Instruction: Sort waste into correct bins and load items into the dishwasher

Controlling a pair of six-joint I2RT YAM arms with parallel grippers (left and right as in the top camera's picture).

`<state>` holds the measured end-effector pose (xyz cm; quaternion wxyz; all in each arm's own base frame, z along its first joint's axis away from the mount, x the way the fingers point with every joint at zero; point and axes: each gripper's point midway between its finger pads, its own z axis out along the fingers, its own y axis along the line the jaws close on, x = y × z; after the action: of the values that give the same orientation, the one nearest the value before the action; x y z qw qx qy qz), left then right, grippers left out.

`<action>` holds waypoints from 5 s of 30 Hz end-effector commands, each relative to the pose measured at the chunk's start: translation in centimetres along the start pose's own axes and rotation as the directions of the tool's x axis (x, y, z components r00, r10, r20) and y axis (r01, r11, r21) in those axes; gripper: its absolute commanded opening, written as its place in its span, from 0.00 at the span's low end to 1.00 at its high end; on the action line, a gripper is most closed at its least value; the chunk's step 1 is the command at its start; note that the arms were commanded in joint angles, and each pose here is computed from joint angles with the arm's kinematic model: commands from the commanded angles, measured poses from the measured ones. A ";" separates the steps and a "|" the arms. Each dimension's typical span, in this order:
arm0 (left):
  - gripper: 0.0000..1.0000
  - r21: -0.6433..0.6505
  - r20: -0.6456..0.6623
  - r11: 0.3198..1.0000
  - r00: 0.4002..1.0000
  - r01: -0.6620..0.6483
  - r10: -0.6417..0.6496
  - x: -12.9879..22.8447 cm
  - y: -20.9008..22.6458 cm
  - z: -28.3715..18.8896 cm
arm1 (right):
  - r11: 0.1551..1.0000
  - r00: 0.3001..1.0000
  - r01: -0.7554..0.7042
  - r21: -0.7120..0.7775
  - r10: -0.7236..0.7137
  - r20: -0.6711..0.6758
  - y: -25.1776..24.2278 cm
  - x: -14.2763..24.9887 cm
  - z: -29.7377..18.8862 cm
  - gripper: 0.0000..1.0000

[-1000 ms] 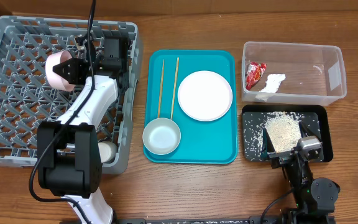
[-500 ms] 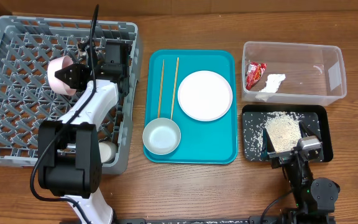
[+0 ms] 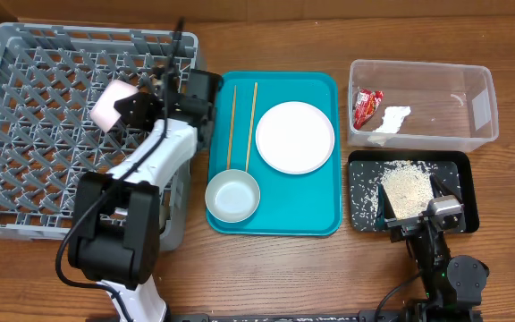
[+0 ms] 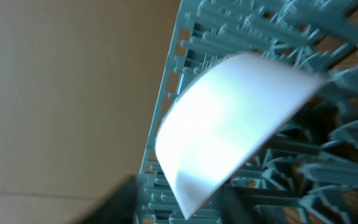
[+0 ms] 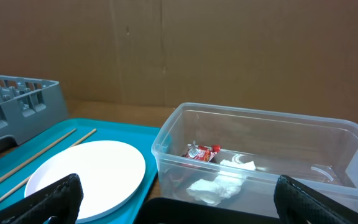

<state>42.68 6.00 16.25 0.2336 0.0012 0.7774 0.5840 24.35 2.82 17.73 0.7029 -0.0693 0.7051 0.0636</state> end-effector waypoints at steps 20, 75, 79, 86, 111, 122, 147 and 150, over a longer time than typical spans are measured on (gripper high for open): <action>0.70 0.857 0.118 0.490 0.868 0.156 -0.482 -4.1 3.7 -18.8 | 1.000 1.000 0.002 0.006 -0.002 0.006 -0.2 0.1 0.0 1.00; 0.65 0.945 -0.316 0.074 0.948 0.318 -0.035 1.2 -10.0 -21.8 | 1.000 1.000 0.002 0.006 -0.002 0.006 -0.2 0.1 0.0 1.00; 0.67 0.926 -0.288 0.238 0.956 0.294 -0.060 1.1 -12.4 -18.7 | 1.000 1.000 0.002 0.006 -0.002 0.006 -0.2 0.1 0.0 1.00; 0.66 0.934 -0.252 0.243 0.965 0.263 -0.076 -0.3 -16.8 -16.9 | 1.000 1.000 0.002 0.006 -0.002 0.006 -0.2 0.1 0.0 1.00; 0.04 0.924 -0.205 0.313 0.976 0.219 -0.075 -6.3 -6.0 -17.4 | 1.000 1.000 0.002 0.006 -0.002 0.006 -0.2 0.1 0.0 1.00; 0.04 0.914 -0.201 0.366 0.979 0.177 0.028 -2.9 -1.5 -9.8 | 1.000 1.000 0.002 0.006 -0.002 0.007 -0.2 0.1 0.0 1.00; 0.27 0.881 -0.420 0.294 0.899 0.371 0.122 -0.2 -5.7 -8.2 | 1.000 1.000 0.002 0.006 -0.002 0.006 -0.2 0.1 0.0 1.00; 0.35 0.912 -0.383 0.189 0.921 0.365 0.069 -2.0 -3.8 -10.7 | 1.000 1.000 0.002 0.006 -0.002 0.006 -0.2 0.1 0.0 1.00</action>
<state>40.71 -2.75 10.50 0.0320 -0.0316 0.9990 -0.0059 24.35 2.83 17.73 0.7029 -0.0695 0.7050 0.0637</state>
